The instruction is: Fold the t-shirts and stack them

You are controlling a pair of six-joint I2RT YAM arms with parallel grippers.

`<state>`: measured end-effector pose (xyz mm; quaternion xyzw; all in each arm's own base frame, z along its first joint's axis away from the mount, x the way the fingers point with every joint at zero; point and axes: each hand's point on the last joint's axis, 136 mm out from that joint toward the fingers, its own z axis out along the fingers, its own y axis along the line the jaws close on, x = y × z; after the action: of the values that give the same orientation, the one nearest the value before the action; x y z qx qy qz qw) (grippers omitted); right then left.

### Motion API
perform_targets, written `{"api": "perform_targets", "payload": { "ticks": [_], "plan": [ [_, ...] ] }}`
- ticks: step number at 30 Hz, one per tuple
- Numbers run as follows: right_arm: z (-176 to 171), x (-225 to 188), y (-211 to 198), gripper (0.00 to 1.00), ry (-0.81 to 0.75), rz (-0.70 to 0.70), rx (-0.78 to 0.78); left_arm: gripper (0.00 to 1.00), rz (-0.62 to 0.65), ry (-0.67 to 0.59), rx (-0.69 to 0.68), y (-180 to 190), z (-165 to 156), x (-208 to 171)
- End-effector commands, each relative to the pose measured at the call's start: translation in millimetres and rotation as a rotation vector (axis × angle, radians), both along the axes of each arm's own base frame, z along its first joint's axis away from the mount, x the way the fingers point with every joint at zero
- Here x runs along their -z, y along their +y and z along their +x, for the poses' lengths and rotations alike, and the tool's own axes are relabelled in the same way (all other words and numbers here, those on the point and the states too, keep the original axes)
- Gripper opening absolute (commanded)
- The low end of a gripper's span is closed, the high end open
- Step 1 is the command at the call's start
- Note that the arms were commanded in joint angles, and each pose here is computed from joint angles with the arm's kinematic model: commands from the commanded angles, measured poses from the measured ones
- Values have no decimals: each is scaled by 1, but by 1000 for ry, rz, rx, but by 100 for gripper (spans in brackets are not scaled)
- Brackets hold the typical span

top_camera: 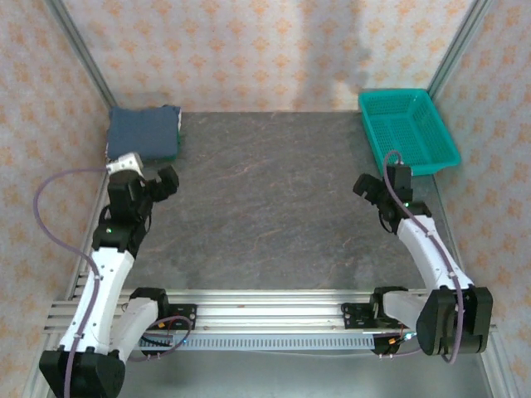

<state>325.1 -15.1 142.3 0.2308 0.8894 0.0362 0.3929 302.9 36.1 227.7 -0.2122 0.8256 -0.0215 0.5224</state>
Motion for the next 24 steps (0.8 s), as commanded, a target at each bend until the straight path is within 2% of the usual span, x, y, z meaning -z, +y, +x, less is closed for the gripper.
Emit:
{"api": "perform_targets", "payload": {
  "ticks": [1, 4, 7, 12, 17, 20, 22, 24],
  "plan": [
    [24, -30, -26, 99, -261, -166, 68, 100, 114, -75, -122, 26, 0, 14],
    [22, -15, -27, 99, -370, -227, 40, 100, 129, -88, -101, 23, 4, 39],
    [17, 5, -31, 99, -375, -255, 55, 100, 142, -87, -121, 26, 10, 59],
    [25, 19, -19, 99, -413, -199, 10, 100, 204, -53, -145, 32, 25, 87],
    [31, 18, -15, 99, -428, -222, -31, 100, 242, -47, -132, 32, 51, 104],
    [22, 11, -29, 99, -491, -255, 50, 100, 281, -69, -92, 28, 64, 107],
    [22, 11, -26, 99, -498, -262, 28, 100, 291, -52, -23, 17, 72, 122],
    [24, 10, -30, 99, -499, -280, 44, 100, 314, -58, -12, 12, 78, 129]
  ]
}}
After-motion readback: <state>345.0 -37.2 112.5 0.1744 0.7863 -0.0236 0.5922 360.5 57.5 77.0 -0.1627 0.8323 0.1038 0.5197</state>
